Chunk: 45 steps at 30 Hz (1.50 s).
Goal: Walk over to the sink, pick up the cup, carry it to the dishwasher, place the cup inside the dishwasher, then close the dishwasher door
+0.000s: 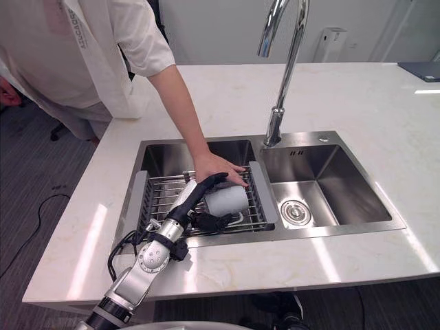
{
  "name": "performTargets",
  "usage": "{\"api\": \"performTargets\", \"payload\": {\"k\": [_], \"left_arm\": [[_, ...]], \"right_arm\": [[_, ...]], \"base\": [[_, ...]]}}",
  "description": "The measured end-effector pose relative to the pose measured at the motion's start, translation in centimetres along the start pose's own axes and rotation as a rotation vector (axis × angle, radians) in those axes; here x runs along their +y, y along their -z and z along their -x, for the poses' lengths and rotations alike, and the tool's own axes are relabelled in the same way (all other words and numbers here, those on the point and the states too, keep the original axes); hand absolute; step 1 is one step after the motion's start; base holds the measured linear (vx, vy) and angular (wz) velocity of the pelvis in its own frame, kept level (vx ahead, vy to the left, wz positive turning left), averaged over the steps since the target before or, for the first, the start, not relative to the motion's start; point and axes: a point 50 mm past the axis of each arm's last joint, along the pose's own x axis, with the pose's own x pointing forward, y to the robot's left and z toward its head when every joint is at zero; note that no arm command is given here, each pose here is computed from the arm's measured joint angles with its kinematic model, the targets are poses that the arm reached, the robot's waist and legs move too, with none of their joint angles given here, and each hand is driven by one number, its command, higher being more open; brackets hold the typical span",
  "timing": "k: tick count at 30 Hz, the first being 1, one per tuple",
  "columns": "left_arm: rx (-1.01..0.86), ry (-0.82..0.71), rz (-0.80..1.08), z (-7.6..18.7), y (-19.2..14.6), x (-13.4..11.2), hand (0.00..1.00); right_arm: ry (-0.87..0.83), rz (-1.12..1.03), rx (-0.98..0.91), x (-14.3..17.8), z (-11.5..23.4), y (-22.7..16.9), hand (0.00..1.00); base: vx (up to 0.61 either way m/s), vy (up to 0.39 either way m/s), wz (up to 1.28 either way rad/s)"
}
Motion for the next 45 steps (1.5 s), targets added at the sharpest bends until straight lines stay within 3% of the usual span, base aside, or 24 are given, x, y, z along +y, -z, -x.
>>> {"api": "performTargets", "payload": {"k": [30, 45], "left_arm": [[0.037, -0.223, 0.006, 1.3, 0.6, 3.2, 0.9], [0.029, -0.232, 0.033, 1.6, 0.3, 3.1, 0.9]], "right_arm": [[0.022, -0.013, -0.011, -0.3, 0.0, -0.2, 0.9], [0.024, -0.01, -0.005, -0.5, 0.1, 0.0, 0.9]], "base": [[-0.01, -0.001, 0.0], [0.0, 0.0, 0.0]]}}
